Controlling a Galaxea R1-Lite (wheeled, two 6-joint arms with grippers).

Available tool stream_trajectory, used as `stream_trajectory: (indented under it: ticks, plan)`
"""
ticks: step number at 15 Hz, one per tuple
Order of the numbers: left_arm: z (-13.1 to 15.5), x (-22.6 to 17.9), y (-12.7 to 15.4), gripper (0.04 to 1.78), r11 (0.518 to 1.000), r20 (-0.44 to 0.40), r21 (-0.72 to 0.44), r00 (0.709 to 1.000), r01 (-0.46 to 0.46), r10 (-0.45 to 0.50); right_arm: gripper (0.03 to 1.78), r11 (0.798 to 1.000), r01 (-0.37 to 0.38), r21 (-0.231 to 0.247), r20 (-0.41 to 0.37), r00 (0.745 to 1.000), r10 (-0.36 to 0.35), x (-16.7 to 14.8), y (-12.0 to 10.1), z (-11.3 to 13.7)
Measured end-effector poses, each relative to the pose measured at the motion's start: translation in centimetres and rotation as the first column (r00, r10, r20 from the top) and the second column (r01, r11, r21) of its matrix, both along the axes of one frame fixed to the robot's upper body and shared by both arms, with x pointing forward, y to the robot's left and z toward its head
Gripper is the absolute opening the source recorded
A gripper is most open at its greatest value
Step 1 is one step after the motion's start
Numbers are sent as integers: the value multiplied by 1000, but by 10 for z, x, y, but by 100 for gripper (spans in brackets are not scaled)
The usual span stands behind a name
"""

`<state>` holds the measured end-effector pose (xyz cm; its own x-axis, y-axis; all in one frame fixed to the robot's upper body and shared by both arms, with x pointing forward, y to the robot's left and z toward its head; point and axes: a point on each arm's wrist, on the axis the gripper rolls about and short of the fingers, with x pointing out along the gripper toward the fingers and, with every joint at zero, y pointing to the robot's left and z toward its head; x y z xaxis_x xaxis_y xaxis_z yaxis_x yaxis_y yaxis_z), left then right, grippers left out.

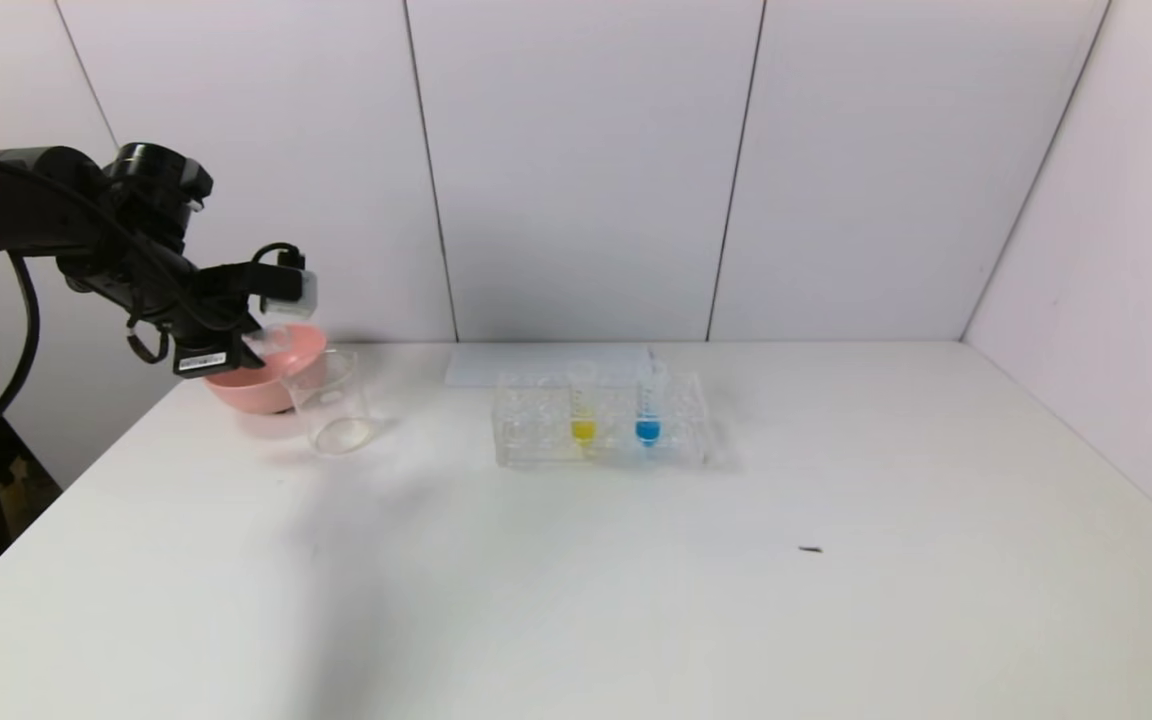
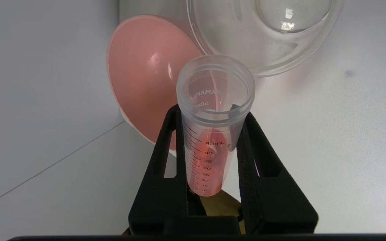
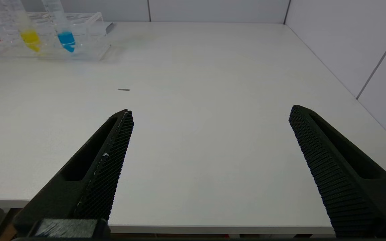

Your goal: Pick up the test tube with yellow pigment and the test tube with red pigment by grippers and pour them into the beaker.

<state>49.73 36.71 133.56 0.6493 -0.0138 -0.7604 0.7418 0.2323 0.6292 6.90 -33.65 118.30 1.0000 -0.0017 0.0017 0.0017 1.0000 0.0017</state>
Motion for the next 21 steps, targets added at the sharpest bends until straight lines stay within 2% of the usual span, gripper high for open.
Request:
stream_trajectory:
  ticks: [21]
  plan:
    - [-1, 3, -11, 45, 996, 4, 85, 1000, -27, 27, 170, 1000, 0, 0, 0, 1000, 0, 0, 0, 0]
